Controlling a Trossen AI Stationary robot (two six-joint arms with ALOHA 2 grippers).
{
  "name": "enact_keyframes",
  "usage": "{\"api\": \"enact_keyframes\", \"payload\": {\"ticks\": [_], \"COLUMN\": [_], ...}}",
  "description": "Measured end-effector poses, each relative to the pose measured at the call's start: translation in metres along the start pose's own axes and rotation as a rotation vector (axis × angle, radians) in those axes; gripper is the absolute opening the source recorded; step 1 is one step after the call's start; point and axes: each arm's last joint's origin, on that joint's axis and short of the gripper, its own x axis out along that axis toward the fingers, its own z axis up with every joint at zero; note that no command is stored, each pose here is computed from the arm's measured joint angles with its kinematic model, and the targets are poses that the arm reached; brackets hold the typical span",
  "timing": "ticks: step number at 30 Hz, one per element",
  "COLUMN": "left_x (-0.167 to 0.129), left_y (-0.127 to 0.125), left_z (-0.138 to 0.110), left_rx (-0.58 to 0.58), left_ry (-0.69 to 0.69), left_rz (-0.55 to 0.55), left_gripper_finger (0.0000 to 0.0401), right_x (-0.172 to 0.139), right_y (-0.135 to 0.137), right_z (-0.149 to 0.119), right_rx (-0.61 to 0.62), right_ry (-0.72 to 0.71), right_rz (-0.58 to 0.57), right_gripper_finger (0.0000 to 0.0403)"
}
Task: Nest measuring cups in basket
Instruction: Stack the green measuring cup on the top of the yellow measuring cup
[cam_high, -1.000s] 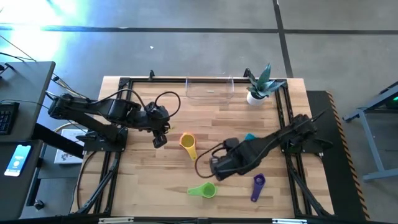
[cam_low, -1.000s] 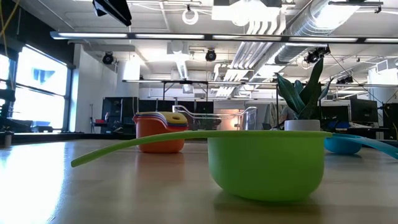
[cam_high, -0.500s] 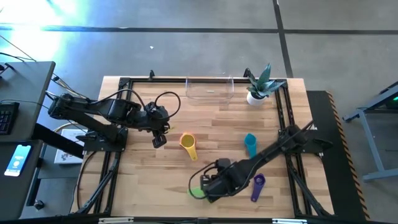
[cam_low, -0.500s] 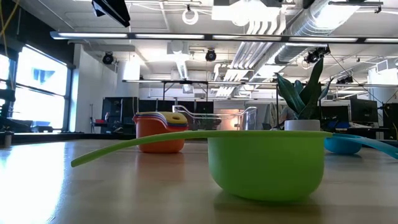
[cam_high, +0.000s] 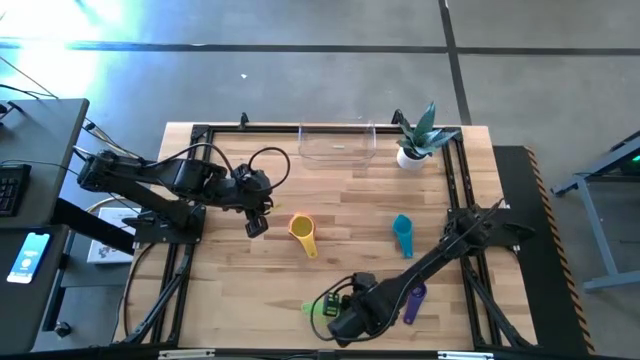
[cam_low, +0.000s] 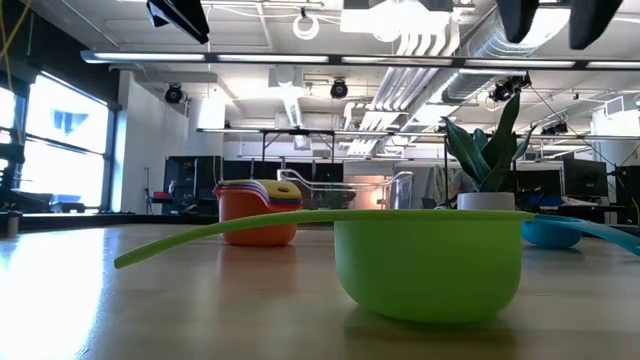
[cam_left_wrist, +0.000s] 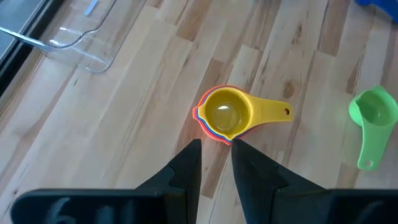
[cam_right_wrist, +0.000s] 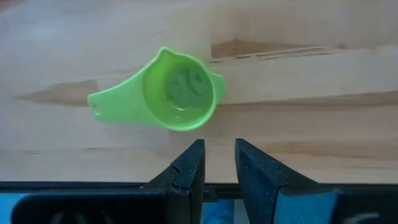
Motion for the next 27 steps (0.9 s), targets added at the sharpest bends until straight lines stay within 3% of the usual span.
{"api": "enact_keyframes", "payload": {"ticks": [11, 27], "left_x": [0.0, 0.0], "left_y": [0.0, 0.0], "left_z": [0.0, 0.0], "left_rx": [0.018, 0.071], "left_ry": [0.0, 0.0], "left_rz": [-0.001, 0.0], "left_gripper_finger": [0.0079, 0.0079], "right_x": [0.038, 0.068], "right_y": [0.004, 0.012], "right_z": [-0.006, -0.006], "right_rx": [0.009, 0.04], "right_ry": [-0.024, 0.007], "right_rz": [-0.031, -0.055], "right_gripper_finger": [0.0081, 0.0081]}}
